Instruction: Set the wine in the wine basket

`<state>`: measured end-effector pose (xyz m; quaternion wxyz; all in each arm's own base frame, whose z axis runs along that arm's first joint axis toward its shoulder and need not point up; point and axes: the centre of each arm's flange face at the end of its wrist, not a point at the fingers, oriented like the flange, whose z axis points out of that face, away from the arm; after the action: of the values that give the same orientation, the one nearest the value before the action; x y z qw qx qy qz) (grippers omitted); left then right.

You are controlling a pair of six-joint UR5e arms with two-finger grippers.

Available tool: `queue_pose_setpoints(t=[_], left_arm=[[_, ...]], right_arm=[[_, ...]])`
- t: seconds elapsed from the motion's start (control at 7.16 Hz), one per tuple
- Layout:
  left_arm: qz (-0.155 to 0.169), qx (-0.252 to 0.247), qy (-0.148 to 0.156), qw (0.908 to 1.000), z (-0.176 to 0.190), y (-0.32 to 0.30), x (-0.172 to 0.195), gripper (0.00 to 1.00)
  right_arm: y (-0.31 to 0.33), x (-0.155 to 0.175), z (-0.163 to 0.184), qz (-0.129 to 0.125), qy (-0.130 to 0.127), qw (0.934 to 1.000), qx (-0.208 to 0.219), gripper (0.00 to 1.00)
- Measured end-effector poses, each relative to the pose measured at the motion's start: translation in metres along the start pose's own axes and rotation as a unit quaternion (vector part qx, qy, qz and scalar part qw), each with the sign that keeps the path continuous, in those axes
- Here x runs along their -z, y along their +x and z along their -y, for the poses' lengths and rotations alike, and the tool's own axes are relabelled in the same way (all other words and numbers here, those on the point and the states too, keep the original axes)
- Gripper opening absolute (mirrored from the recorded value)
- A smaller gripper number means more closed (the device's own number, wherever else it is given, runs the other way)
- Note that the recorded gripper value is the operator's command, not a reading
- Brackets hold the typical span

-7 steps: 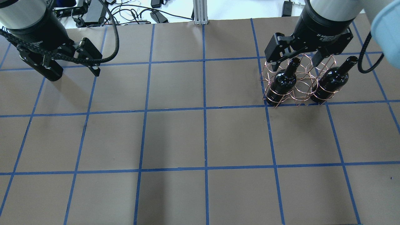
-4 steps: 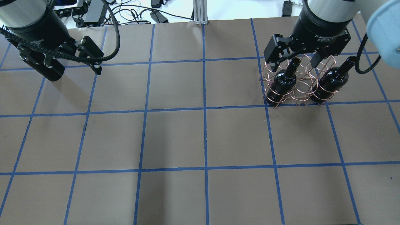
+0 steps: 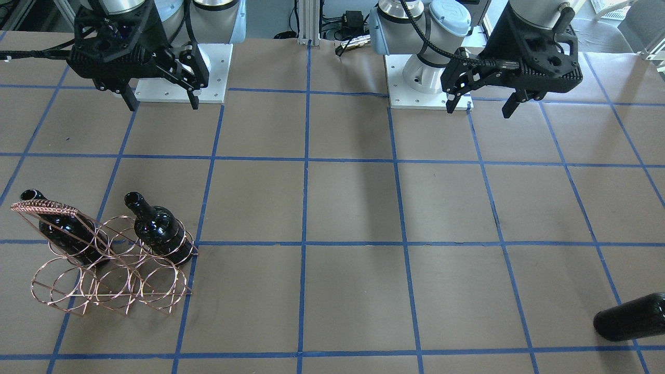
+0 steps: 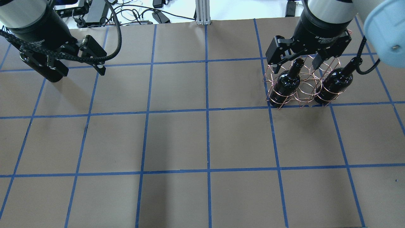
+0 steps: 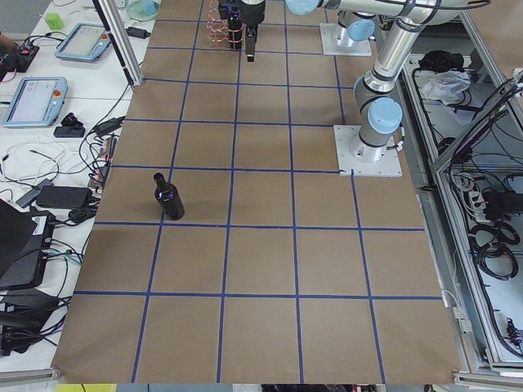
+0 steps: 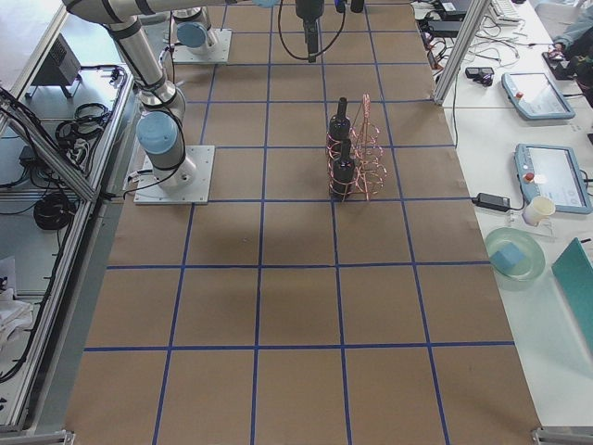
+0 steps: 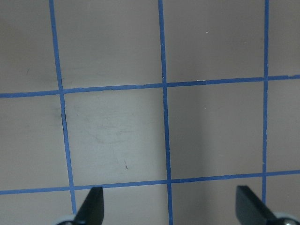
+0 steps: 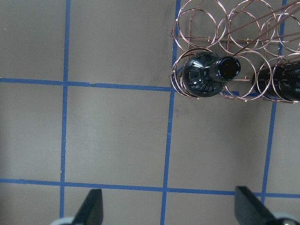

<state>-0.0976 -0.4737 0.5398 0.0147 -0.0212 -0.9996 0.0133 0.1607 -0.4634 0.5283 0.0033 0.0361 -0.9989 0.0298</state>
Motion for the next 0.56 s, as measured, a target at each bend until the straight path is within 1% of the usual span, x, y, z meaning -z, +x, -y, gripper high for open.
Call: queue_pose_setpoints(t=[0.56], left_arm=[[0.004,-0.003,0.000,1.0000,0.0002,-0.0023,-0.0003,1.00]], right_arm=[[0.0000,0.0001,0.0005,0.000,0.001,1.0000,0.000,1.00]])
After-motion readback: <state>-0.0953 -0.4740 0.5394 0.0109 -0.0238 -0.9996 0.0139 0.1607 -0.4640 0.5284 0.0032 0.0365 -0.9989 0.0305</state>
